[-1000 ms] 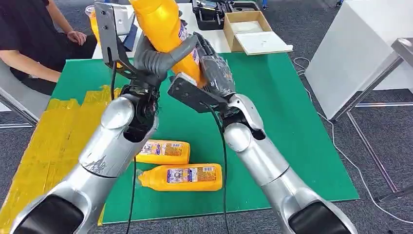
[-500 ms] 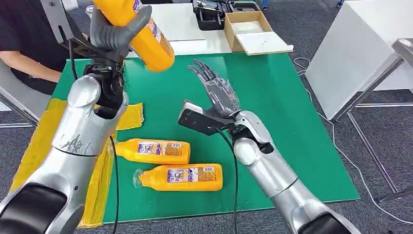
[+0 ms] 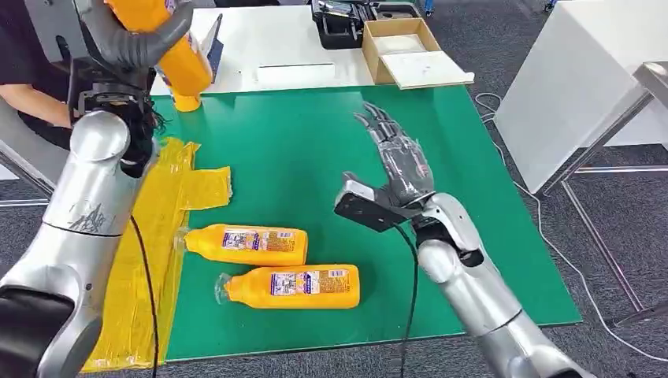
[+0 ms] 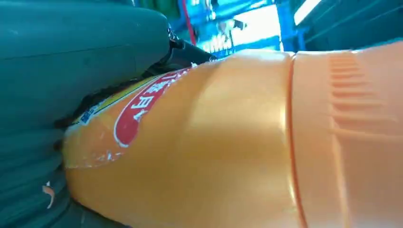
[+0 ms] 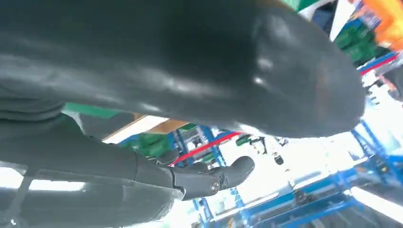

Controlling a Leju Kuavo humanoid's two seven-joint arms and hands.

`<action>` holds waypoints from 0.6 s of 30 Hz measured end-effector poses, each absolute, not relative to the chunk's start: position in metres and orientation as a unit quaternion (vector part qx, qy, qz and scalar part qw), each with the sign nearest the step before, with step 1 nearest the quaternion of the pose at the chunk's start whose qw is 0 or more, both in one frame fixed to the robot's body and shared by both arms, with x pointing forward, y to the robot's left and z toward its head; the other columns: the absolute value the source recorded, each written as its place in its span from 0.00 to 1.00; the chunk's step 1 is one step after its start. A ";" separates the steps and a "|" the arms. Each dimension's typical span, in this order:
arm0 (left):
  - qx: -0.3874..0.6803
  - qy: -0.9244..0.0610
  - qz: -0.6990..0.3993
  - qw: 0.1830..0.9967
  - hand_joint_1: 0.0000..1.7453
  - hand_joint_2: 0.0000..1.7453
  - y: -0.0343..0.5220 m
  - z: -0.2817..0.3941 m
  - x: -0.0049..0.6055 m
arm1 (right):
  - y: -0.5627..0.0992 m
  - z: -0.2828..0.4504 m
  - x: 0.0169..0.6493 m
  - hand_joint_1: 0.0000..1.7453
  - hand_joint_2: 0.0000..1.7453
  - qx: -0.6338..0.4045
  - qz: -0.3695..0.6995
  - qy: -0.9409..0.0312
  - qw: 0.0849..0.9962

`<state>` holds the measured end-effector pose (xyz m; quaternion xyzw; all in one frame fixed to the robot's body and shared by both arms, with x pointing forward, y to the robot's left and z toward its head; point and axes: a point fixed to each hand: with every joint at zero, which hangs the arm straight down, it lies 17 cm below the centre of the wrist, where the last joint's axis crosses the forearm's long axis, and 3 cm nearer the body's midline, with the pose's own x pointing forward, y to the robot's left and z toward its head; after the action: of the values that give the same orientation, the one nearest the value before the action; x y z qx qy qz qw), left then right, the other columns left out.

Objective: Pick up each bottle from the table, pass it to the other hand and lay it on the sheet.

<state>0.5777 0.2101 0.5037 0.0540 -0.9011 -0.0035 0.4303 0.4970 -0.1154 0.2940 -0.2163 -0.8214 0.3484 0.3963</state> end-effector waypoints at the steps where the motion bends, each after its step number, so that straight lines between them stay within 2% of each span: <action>1: 0.060 -0.901 -0.006 0.430 1.00 1.00 0.213 0.502 0.579 | -0.119 0.295 0.496 0.00 0.00 -0.219 0.346 -0.822 0.395; 4: 0.120 -0.899 -0.032 0.420 1.00 1.00 0.220 0.500 0.580 | -0.127 0.298 0.494 0.00 0.00 -0.227 0.341 -0.823 0.393; 11: 0.385 -0.824 -0.224 0.349 1.00 1.00 0.239 0.462 0.594 | -0.179 0.319 0.494 0.00 0.00 -0.260 0.299 -0.828 0.398; 14: 0.438 -0.784 -0.282 0.339 1.00 1.00 0.247 0.434 0.603 | -0.195 0.329 0.494 0.00 0.00 -0.263 0.284 -0.832 0.398; 18: 0.470 -0.712 -0.377 0.360 1.00 1.00 0.258 0.361 0.618 | -0.213 0.341 0.491 0.00 0.00 -0.270 0.269 -0.837 0.393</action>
<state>0.6181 0.2579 0.3608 0.4703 -0.7123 -0.3769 0.3597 0.4908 -0.2134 0.3410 -0.2704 -0.8366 0.2694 0.3930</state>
